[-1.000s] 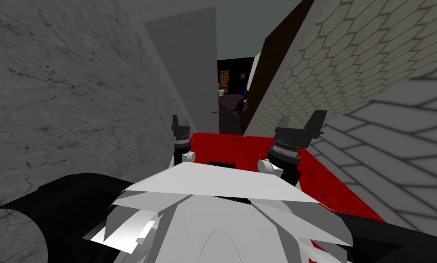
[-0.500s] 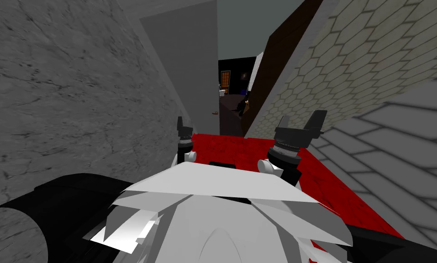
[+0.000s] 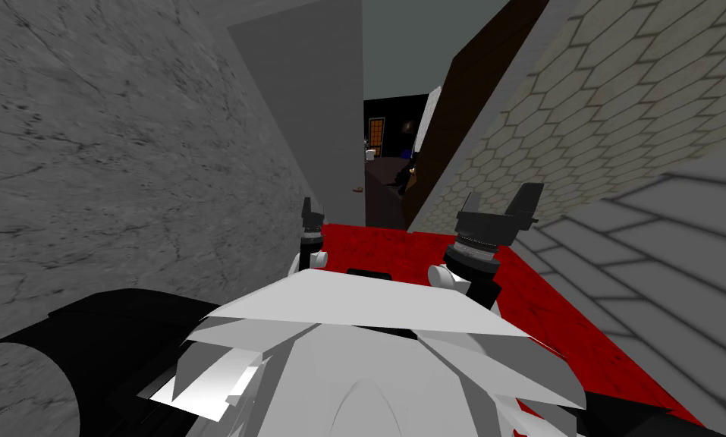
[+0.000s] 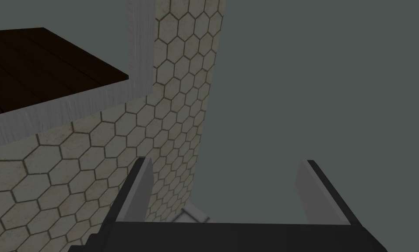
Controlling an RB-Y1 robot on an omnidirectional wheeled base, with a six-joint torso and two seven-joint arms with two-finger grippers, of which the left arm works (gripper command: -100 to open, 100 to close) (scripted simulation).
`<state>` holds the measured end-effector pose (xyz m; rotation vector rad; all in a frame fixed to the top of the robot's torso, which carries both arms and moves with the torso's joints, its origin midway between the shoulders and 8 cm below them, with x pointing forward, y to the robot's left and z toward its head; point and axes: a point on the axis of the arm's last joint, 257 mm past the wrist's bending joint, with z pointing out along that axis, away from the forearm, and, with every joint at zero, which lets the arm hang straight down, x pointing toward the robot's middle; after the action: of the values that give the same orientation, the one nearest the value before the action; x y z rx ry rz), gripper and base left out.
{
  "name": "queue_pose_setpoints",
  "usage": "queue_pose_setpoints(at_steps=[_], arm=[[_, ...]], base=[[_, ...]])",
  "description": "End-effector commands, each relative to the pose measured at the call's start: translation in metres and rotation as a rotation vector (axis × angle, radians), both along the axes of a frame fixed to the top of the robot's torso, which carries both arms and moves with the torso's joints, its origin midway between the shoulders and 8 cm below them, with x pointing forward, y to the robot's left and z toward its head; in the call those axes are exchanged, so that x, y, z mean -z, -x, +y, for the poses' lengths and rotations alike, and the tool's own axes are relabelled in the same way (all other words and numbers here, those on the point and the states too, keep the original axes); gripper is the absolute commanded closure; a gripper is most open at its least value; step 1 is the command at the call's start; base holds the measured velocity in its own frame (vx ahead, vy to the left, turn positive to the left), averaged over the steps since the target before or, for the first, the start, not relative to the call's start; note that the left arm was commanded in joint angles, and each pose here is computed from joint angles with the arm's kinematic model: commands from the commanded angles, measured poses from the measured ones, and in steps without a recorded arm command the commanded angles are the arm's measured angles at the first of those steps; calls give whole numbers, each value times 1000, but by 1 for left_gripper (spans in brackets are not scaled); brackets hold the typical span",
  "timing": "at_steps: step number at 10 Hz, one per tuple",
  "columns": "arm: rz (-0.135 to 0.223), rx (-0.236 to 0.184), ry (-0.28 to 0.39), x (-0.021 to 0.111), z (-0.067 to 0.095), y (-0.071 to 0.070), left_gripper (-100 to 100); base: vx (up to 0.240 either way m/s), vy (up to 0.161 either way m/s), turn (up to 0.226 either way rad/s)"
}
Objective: Push the door open
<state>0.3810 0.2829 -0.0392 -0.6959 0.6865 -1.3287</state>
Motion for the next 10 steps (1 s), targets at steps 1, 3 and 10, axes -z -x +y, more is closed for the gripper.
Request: queue_pose_setpoints(at_steps=[1, 3, 10], arm=[[19, 7, -6, 11, -3, -6, -100], [41, 14, -13, 23, -4, -14, -100], [130, 41, -35, 74, -9, -41, -100]], base=[[115, 12, 28], [96, 0, 26], [99, -2, 33]])
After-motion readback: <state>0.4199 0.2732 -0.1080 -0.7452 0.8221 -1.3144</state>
